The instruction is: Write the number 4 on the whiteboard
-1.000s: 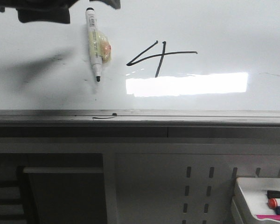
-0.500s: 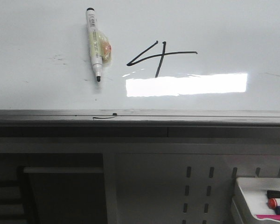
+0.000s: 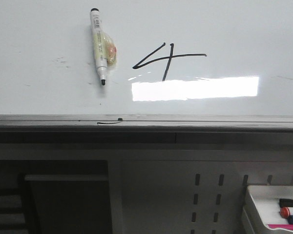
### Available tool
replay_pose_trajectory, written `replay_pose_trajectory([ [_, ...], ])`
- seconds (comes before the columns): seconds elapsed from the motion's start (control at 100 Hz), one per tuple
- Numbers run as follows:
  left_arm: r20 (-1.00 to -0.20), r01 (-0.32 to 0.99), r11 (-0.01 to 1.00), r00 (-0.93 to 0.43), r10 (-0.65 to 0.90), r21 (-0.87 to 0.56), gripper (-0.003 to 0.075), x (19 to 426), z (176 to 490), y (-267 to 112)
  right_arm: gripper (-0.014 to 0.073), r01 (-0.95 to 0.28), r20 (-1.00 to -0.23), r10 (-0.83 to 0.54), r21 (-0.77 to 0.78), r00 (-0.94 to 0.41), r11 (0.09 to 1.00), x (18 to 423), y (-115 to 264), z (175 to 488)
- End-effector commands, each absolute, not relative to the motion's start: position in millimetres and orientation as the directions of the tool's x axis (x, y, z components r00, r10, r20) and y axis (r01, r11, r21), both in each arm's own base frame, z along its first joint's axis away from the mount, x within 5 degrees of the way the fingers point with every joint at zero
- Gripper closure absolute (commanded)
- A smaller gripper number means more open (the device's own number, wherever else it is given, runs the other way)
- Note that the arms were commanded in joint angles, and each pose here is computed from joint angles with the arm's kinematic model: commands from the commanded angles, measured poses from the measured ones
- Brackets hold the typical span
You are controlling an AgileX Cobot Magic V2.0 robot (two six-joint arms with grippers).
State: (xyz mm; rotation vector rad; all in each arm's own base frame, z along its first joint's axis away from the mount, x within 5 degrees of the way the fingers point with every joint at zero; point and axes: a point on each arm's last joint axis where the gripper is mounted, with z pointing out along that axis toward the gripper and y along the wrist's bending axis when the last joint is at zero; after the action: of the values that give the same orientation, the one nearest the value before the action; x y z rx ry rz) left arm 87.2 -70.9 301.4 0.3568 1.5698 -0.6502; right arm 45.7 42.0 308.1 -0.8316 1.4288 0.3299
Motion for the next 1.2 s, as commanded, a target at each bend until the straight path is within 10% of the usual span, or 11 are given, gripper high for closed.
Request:
replay_pose_trajectory([
  [0.0,-0.984,0.593,0.785,-0.090,-0.155,-0.178,0.0741,86.6,308.2,-71.0,0.0639,-0.630,-0.950,-0.212,-0.312,0.230,0.711,45.9,41.4,322.9],
  [0.69,-0.986,0.594,0.788,-0.081,-0.144,-0.163,0.0741,86.8,307.2,-70.9,0.0640,-0.631,-0.950,-0.214,-0.312,0.229,0.710,45.9,41.4,322.7],
  [0.84,-0.988,0.543,0.831,0.148,0.050,0.124,0.0741,86.9,301.5,-63.1,0.0640,-0.631,-0.950,-0.214,-0.312,0.229,0.710,45.9,41.4,322.7],
  [1.19,-0.961,0.306,0.940,0.267,0.068,0.151,0.0741,69.3,249.8,-24.9,0.0640,-0.631,-0.950,-0.215,-0.312,0.227,0.710,45.9,41.4,322.4],
])
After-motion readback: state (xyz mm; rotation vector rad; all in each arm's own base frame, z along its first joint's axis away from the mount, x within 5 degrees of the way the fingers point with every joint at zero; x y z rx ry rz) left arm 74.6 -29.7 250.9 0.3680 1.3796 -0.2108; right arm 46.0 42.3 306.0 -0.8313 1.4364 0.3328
